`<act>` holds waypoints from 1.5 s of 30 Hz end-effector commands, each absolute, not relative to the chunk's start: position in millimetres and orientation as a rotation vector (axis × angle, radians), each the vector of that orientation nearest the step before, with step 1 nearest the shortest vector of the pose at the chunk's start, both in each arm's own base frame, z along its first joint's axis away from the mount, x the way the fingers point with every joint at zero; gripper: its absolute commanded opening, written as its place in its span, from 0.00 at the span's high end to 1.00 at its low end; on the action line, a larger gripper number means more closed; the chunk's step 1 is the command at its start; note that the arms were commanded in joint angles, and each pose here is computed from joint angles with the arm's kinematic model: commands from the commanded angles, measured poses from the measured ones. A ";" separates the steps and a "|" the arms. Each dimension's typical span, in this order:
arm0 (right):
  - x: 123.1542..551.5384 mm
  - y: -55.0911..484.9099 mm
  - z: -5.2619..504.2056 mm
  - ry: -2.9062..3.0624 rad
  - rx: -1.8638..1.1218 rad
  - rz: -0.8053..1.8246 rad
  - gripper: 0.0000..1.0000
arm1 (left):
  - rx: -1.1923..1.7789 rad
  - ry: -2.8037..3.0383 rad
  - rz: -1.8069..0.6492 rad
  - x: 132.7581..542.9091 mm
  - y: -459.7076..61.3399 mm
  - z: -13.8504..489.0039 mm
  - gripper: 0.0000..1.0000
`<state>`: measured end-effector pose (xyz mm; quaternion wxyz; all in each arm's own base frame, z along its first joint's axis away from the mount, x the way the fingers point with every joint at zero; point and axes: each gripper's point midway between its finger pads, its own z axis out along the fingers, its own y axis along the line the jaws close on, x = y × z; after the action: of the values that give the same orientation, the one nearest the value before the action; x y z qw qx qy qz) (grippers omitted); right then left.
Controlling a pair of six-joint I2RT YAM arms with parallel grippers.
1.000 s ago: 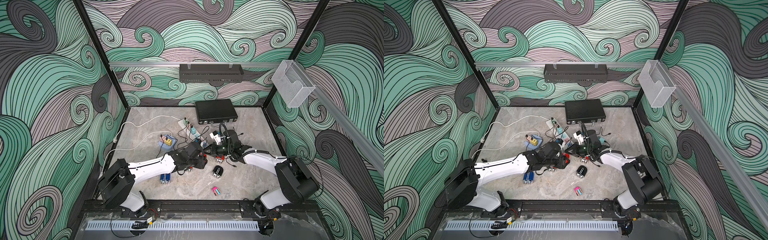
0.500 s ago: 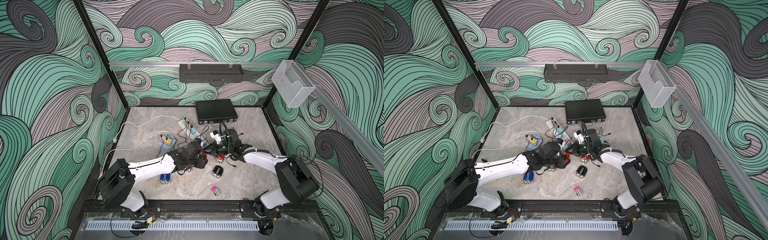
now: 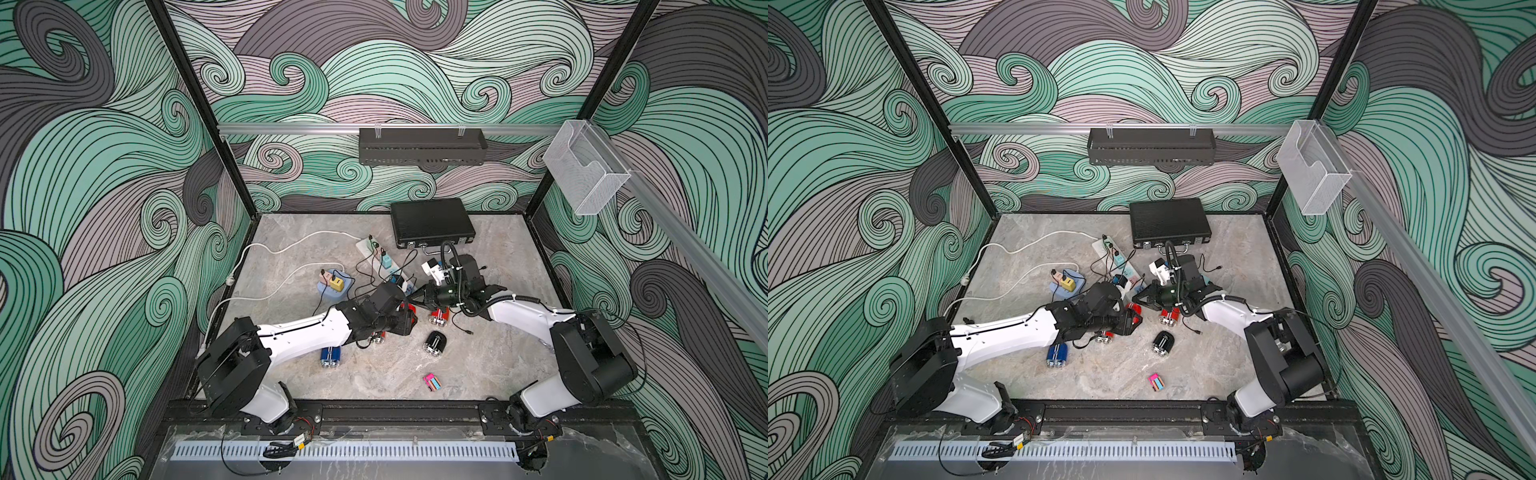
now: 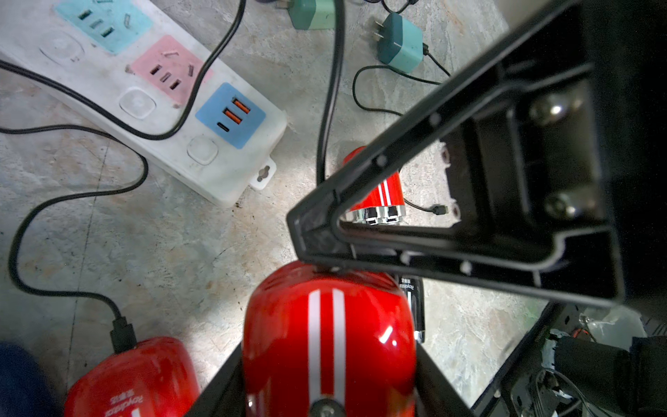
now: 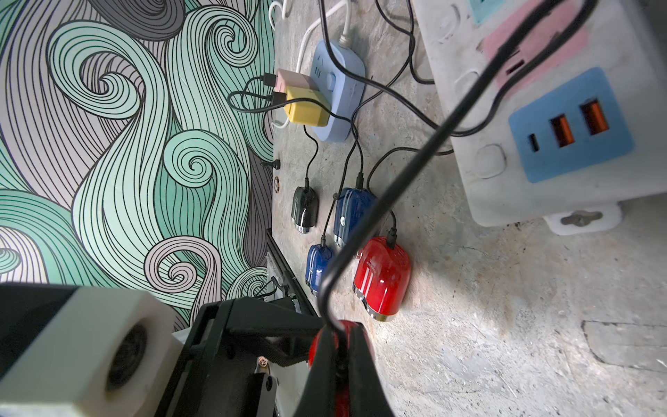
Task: Unplug the electric shaver
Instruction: Remove the charging cable from the electric shaver, then place the electric shaver at the center of the board.
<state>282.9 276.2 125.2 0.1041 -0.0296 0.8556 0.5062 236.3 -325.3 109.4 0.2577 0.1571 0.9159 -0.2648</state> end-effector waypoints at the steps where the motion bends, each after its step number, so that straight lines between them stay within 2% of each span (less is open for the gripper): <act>1: 307.8 267.5 134.2 2.459 -0.067 1.423 0.98 | 0.474 2.536 -0.719 224.4 -328.1 104.1 0.85; 14: 315.7 254.0 134.7 2.478 -0.038 1.360 0.99 | 0.499 2.573 -0.667 223.0 -331.2 96.6 0.85; 31: 327.0 150.8 170.3 2.410 0.156 1.140 0.98 | 0.598 2.678 -0.502 209.9 -351.2 62.2 0.85; 39: 338.3 111.0 155.1 2.429 0.329 1.058 0.98 | 0.630 2.720 -0.371 204.7 -348.0 47.6 0.85; 45: 340.1 107.6 133.9 2.481 0.398 1.048 0.99 | 0.641 2.741 -0.286 205.1 -344.2 40.0 0.85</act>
<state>338.6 111.2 142.4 0.2196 0.1314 0.8850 0.3890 202.9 -344.3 36.9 0.1513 0.2190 0.9560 -0.1232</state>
